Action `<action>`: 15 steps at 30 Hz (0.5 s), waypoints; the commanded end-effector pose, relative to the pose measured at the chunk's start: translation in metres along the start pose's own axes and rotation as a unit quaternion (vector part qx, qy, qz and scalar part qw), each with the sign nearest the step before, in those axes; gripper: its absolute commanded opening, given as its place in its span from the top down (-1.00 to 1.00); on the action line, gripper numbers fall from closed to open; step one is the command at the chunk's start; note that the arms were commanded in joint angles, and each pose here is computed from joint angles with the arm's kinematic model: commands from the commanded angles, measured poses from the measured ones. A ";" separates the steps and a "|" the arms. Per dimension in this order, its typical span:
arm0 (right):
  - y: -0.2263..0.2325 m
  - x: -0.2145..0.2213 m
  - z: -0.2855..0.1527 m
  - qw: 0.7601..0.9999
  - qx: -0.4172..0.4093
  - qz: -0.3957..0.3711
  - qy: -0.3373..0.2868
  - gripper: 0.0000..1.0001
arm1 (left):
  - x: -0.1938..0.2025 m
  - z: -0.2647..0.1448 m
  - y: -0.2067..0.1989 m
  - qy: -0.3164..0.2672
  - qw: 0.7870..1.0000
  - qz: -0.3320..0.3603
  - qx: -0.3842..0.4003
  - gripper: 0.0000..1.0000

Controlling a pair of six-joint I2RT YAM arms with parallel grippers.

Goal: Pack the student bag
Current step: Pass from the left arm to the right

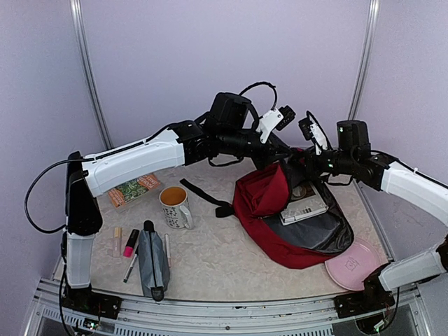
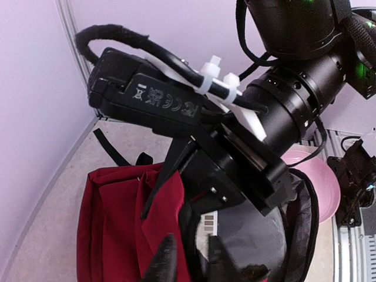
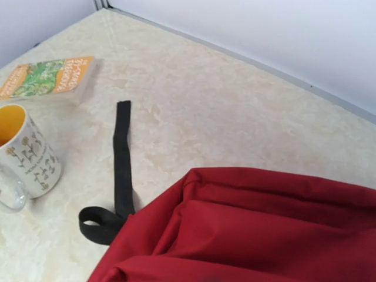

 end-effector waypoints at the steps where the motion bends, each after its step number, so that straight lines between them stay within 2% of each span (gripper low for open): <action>1: -0.014 -0.006 -0.006 0.998 0.068 0.005 -0.011 1.00 | -0.032 -0.047 0.002 -0.023 0.999 -0.020 0.025 -0.52; 2: -0.016 -0.003 -0.006 0.997 0.075 0.011 -0.009 1.00 | -0.036 -0.058 0.006 -0.023 0.999 -0.026 0.017 -0.91; 3: -0.018 -0.001 -0.006 0.997 0.081 0.017 -0.005 1.00 | -0.039 -0.070 0.011 -0.027 0.999 -0.031 0.003 -0.97; 6: -0.026 0.004 -0.005 0.995 0.093 0.038 0.008 1.00 | -0.043 -0.116 0.043 -0.054 0.994 -0.061 -0.075 -0.98; 8: -0.027 0.007 -0.003 0.995 0.092 0.043 0.012 1.00 | -0.028 -0.150 0.077 -0.069 0.982 -0.104 -0.142 -0.98; 10: -0.027 0.008 -0.001 0.995 0.087 0.045 0.013 1.00 | -0.012 -0.192 0.117 -0.088 0.957 -0.157 -0.228 -0.98; 12: -0.027 0.007 -0.001 0.996 0.082 0.046 0.011 1.00 | 0.024 -0.224 0.162 -0.083 0.926 -0.219 -0.297 -0.98; 15: -0.026 0.006 -0.001 0.996 0.077 0.049 0.008 1.00 | 0.094 -0.271 0.228 -0.067 0.850 -0.317 -0.416 -0.98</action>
Point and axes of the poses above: each gripper's point midway between its finger pads, its own z axis out along the fingers, its own y axis along the line the jaws close on, x = y × z, the point moved 8 cm from there along -z, back along the fingers, and after that the axes turned 9 degrees about -z, right-handed, at the moved point
